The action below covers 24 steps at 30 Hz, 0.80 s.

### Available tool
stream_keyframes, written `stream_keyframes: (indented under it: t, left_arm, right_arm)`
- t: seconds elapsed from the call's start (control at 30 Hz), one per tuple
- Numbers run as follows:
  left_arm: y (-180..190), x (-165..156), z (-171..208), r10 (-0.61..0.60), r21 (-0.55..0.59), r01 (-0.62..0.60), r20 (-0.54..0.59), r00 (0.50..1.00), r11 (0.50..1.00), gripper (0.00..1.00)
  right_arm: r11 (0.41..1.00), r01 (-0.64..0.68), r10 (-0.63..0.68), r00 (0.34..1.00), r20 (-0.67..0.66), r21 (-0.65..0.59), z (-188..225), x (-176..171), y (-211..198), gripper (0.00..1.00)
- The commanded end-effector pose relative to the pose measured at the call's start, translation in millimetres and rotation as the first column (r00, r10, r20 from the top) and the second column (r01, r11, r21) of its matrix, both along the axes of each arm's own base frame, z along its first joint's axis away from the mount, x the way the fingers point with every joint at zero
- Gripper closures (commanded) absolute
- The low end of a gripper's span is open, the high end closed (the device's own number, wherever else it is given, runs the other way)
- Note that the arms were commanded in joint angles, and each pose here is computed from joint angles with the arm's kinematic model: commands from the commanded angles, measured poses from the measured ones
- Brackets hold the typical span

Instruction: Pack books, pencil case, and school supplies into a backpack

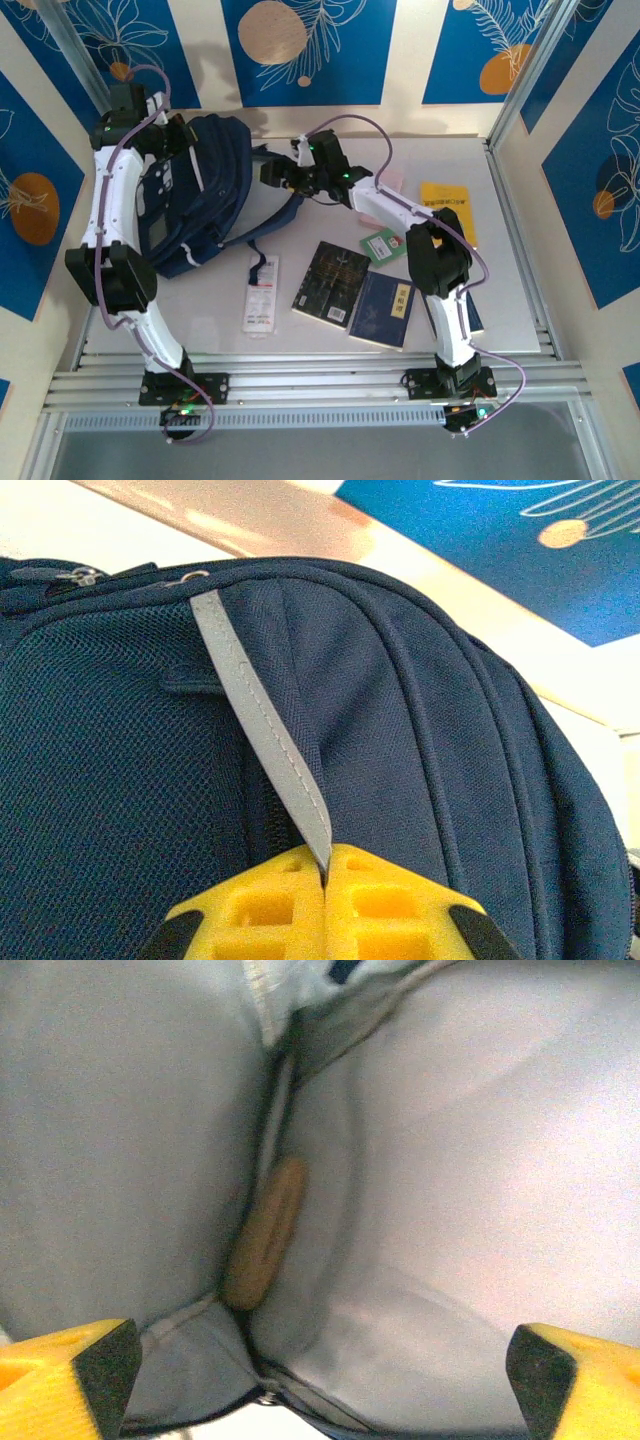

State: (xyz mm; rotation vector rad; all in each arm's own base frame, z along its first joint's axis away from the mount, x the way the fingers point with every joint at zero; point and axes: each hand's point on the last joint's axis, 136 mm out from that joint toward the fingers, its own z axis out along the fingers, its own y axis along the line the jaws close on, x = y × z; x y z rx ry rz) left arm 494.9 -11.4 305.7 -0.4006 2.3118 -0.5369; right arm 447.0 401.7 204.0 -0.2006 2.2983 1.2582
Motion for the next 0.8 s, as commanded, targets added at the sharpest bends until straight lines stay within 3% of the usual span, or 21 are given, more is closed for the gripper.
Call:
stream_keyframes:
  t: [0.0,0.1,0.2,0.33,0.43,0.57,0.77]
  left_arm:
    - [12,4,20,0.019,0.077,-0.025,0.082,0.996,0.997,1.00]
    - [2,17,-6,-0.011,0.041,0.009,0.028,1.000,0.999,1.00]
    - [-13,25,-29,-0.047,-0.003,0.047,-0.034,0.998,0.999,1.00]
    - [-38,16,-33,-0.090,-0.037,0.088,-0.051,0.995,0.995,0.62]
    - [-44,-7,-29,-0.065,-0.070,0.062,-0.046,0.997,0.996,0.48]
    - [-44,-57,-40,-0.029,-0.113,0.020,-0.076,0.997,0.993,0.48]
    - [-61,-146,-100,-0.030,-0.205,-0.007,-0.175,0.984,0.979,0.44]
  right_arm:
    - [0.993,0.070,-0.054,0.985,0.164,-0.091,31,-9,-20,0.08]
    - [0.961,0.168,-0.115,0.965,0.236,-0.219,33,-25,-41,0.13]
    - [0.951,0.180,-0.132,0.972,0.194,-0.251,31,-51,-53,0.14]
    - [0.943,0.093,-0.057,0.991,0.119,-0.321,9,-94,-57,0.10]
    - [0.923,0.031,0.022,0.991,0.134,-0.382,-5,-124,-57,0.02]
    - [0.941,0.007,0.066,0.977,0.204,-0.339,-4,-151,-63,0.01]
    - [0.929,-0.185,0.196,0.981,0.002,-0.320,-28,-181,-42,0.03]
